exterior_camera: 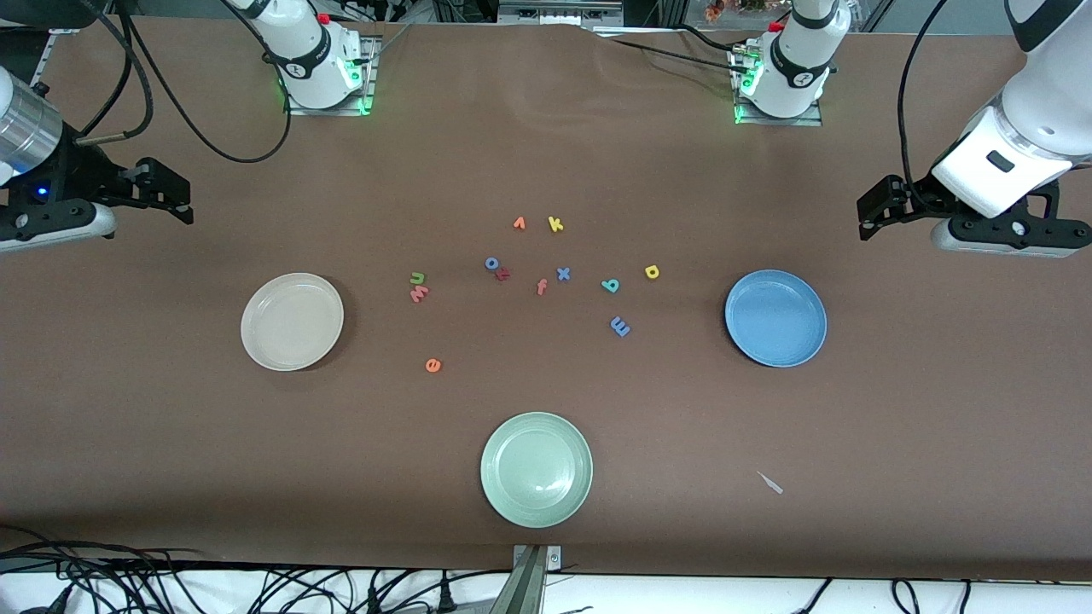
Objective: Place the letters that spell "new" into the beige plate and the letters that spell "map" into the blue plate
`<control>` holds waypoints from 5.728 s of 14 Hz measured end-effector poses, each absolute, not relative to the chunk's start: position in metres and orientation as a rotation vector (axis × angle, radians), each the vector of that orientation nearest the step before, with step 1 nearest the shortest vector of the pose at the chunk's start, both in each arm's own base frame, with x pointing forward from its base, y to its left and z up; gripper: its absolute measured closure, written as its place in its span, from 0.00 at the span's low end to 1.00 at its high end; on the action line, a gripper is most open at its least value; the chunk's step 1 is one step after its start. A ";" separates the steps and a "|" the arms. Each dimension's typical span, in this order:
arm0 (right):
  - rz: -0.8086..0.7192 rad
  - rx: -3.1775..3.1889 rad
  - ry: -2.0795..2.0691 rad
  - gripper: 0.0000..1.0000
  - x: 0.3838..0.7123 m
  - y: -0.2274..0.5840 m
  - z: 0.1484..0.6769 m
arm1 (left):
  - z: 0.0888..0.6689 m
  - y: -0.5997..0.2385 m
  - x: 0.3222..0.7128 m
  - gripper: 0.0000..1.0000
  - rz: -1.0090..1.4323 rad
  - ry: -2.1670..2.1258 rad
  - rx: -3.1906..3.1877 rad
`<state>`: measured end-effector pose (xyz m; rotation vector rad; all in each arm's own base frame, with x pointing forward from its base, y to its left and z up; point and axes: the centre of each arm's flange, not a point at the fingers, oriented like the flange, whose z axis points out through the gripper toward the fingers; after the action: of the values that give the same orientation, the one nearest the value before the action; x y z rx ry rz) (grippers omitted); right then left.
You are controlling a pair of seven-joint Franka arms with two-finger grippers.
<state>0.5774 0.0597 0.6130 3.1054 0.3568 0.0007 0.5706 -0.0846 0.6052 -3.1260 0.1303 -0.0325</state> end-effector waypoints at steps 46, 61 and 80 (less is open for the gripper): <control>-0.127 3.117 0.318 0.00 0.569 0.050 0.593 | 0.618 -0.073 0.554 0.00 0.067 0.251 -3.110; -0.135 3.118 0.328 0.00 0.567 0.054 0.590 | 0.618 -0.073 0.553 0.00 0.067 0.250 -3.110; -0.123 3.121 0.300 0.00 0.564 0.081 0.581 | 0.618 -0.081 0.552 0.00 0.069 0.279 -3.107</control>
<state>0.5635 0.0809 0.5805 3.1214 0.3001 -0.1234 0.5521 -0.0808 0.6179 -3.1072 0.2790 0.0688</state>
